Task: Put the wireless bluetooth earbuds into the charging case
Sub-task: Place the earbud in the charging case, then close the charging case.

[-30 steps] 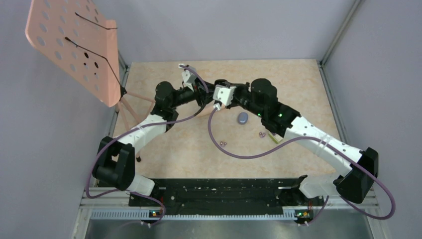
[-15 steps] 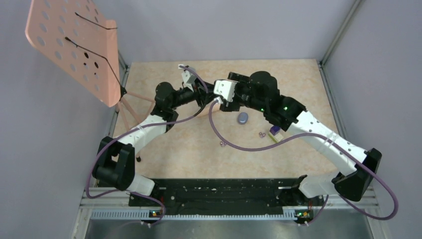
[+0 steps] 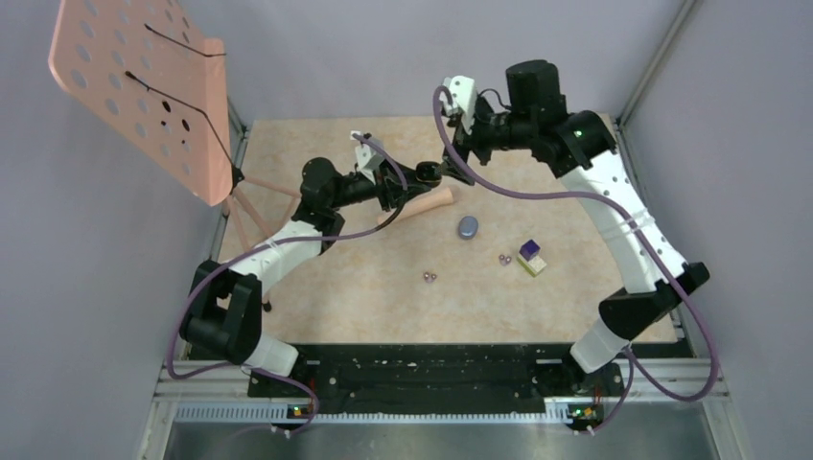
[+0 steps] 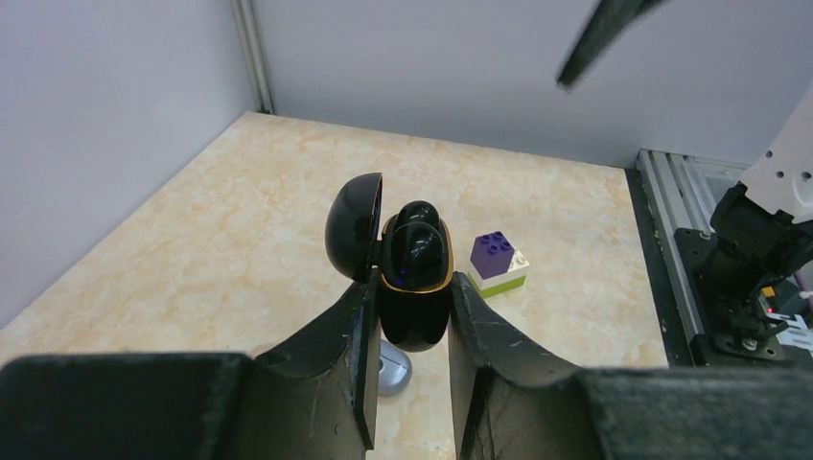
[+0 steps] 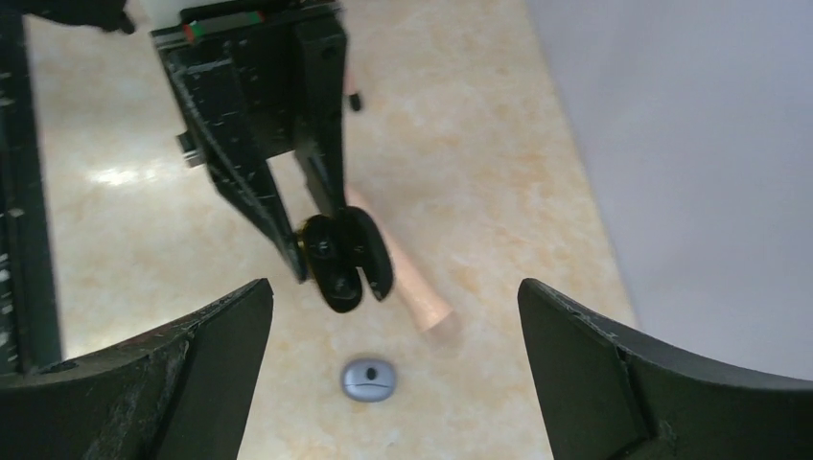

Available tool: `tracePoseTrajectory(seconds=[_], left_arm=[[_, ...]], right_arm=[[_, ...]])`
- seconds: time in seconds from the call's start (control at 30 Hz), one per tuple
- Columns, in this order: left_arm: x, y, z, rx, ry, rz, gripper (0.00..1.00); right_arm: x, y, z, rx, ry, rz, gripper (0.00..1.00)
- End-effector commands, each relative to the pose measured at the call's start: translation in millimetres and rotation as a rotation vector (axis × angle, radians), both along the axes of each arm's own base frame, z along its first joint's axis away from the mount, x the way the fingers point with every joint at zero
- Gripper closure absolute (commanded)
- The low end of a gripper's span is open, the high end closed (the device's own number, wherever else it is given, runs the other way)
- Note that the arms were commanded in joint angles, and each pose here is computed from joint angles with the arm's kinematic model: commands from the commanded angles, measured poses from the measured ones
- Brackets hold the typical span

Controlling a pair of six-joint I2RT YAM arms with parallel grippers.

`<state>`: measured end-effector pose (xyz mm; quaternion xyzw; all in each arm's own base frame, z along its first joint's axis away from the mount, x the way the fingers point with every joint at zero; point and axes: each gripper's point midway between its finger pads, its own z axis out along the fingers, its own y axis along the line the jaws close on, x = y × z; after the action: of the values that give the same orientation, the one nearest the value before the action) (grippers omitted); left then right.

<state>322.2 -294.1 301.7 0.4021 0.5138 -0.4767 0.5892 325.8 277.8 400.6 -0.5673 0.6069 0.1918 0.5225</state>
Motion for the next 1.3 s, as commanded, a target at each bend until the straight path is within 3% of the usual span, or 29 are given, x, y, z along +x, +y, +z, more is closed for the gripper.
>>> tracePoseTrajectory(seconds=[0.0,0.3,0.53,0.7,0.83,1.0,1.13,1.27], left_arm=[[-8,-2,9,0.015,-0.112,-0.05,1.0],[-14,-1,5,0.039,-0.158,-0.076,1.0],[15,2,1,0.0,0.012,0.07,1.0],[23,2,-6,-0.005,0.09,0.099,1.0],[21,5,-32,0.052,0.133,0.084,1.0],[23,24,-102,0.183,0.345,0.128,1.0],[23,42,-147,0.216,0.624,0.182,1.0],[31,59,-174,0.26,0.737,0.231,0.99]], right_arm=[[-32,19,-42,-0.02,0.243,0.18,0.03],[-36,30,-78,-0.053,0.376,0.26,0.04],[-38,24,-70,-0.064,0.325,0.246,0.05],[-23,3,-76,-0.125,0.246,0.1,0.06],[2,-38,-87,-0.157,0.19,-0.147,0.05],[11,-107,-138,-0.088,0.337,-0.353,0.05],[-1,-116,-171,-0.079,0.399,-0.401,0.04],[1,-120,-192,-0.065,0.439,-0.468,0.04]])
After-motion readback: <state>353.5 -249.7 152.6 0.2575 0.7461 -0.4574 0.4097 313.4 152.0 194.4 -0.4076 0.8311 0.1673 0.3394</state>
